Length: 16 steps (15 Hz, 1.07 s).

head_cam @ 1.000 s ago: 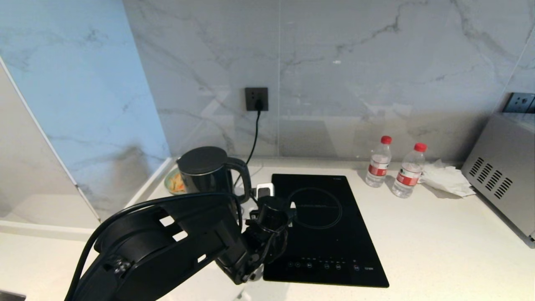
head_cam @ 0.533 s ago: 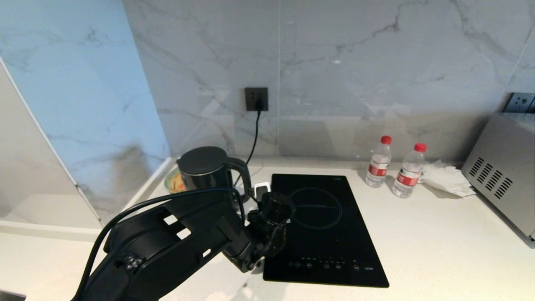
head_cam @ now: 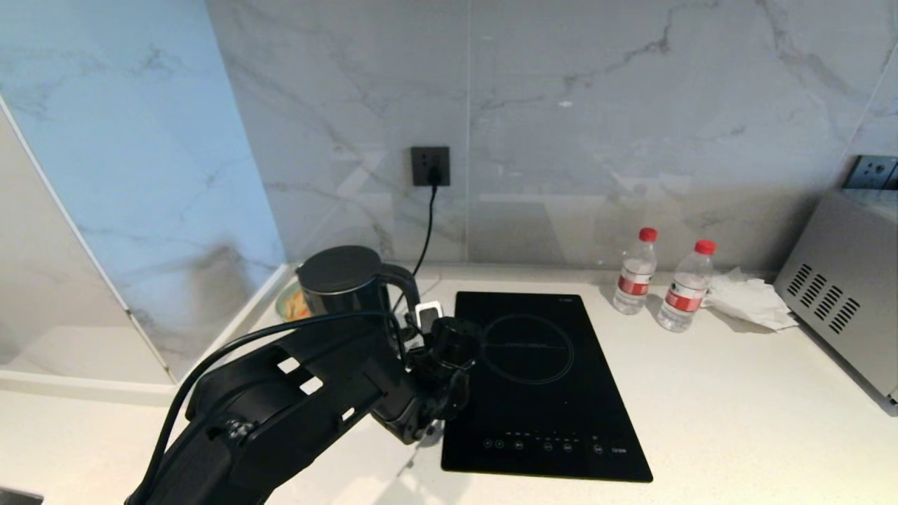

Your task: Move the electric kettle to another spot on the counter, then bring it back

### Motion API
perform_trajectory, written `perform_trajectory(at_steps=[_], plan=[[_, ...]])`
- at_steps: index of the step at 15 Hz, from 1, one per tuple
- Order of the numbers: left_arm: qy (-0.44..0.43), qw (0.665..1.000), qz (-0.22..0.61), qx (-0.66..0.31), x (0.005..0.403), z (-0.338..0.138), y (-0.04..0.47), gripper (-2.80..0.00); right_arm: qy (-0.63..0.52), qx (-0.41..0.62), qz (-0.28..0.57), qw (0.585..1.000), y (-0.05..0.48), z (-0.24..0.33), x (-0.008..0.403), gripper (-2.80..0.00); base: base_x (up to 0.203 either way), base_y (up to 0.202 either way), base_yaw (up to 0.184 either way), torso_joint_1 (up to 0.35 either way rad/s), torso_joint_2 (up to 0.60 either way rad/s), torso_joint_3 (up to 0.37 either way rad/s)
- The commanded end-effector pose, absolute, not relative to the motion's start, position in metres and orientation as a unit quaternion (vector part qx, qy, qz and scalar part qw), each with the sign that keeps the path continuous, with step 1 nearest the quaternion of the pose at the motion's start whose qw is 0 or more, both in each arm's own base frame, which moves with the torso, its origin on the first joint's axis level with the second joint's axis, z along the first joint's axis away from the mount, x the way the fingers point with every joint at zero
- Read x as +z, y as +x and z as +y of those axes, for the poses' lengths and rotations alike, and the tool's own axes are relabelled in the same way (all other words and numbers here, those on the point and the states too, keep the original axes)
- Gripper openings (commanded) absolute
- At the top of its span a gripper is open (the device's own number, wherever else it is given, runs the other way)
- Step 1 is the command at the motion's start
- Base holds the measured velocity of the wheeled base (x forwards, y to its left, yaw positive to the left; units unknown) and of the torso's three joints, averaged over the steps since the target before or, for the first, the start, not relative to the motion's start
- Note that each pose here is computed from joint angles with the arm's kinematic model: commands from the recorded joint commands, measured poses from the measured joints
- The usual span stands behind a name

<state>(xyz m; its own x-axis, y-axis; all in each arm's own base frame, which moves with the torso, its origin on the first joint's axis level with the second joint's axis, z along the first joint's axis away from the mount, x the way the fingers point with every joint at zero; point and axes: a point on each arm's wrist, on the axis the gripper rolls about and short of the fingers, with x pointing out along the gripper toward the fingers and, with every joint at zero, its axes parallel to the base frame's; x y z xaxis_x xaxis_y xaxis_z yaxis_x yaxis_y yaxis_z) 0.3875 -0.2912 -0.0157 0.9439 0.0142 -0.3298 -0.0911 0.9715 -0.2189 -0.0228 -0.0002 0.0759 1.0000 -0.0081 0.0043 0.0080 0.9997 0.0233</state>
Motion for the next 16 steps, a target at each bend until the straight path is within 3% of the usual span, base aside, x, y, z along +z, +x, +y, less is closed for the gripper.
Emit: perform_trajectory(at_steps=[1,16], plan=[[-0.121,0.979,0.159,0.037,-0.017,-0.288,0.392,0.00,0.012,-0.004,-0.002,1.000,-0.023,0.000,0.076,-2.80,0.000,0.000,0.000,0.000,0.00,0.000],[-0.111,0.981,0.144,0.071,-0.025,-0.285,0.396,0.00,0.012,-0.004,-0.002,1.000,-0.023,0.000,0.076,-2.80,0.000,0.000,0.000,0.000,0.00,0.000]])
